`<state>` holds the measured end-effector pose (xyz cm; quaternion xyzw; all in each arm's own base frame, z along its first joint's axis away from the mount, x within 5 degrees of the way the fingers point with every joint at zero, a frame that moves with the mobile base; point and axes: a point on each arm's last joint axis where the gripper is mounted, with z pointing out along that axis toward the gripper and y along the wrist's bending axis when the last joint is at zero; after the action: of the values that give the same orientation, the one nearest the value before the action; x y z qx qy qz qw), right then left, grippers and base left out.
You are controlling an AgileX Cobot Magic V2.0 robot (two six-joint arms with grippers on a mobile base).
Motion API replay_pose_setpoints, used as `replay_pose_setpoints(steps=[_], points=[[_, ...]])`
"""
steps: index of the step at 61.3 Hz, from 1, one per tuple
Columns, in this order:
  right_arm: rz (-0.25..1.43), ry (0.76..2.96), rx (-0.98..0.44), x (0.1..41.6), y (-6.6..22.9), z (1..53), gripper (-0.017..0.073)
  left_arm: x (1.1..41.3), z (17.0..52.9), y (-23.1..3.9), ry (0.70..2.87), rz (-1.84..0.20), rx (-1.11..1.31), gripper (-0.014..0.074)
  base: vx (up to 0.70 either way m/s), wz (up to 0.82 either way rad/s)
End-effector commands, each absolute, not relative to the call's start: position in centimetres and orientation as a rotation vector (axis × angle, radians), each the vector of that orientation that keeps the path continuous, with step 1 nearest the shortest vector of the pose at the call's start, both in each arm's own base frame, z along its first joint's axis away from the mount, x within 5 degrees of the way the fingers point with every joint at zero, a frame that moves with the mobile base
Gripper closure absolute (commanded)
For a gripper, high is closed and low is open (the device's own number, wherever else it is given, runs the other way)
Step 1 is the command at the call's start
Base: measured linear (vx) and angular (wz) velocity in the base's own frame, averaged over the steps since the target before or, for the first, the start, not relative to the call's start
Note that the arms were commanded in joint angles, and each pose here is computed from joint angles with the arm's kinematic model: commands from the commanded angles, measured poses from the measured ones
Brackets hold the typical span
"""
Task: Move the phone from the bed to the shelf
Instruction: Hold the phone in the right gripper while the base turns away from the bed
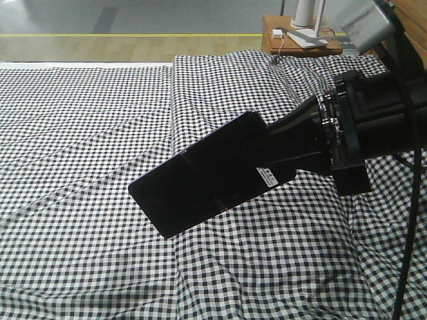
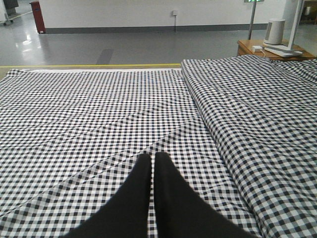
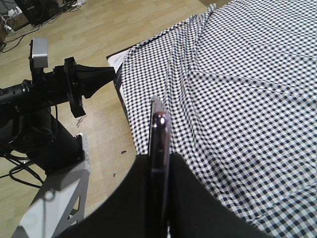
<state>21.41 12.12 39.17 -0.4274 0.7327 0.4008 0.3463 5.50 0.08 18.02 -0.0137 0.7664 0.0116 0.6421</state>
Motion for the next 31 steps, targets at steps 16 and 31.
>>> replay_pose_setpoints(steps=[16, 31], points=[[1.131, 1.805, -1.119, 20.08, 12.32, 41.16, 0.0560, 5.55, 18.57, 0.12, 1.675, 0.020, -0.042, 0.0593, -0.04, 0.15], [1.131, 1.805, -1.119, 20.08, 12.32, 41.16, 0.0560, 5.55, 18.57, 0.12, 1.675, 0.020, -0.042, 0.0593, -0.06, 0.25]])
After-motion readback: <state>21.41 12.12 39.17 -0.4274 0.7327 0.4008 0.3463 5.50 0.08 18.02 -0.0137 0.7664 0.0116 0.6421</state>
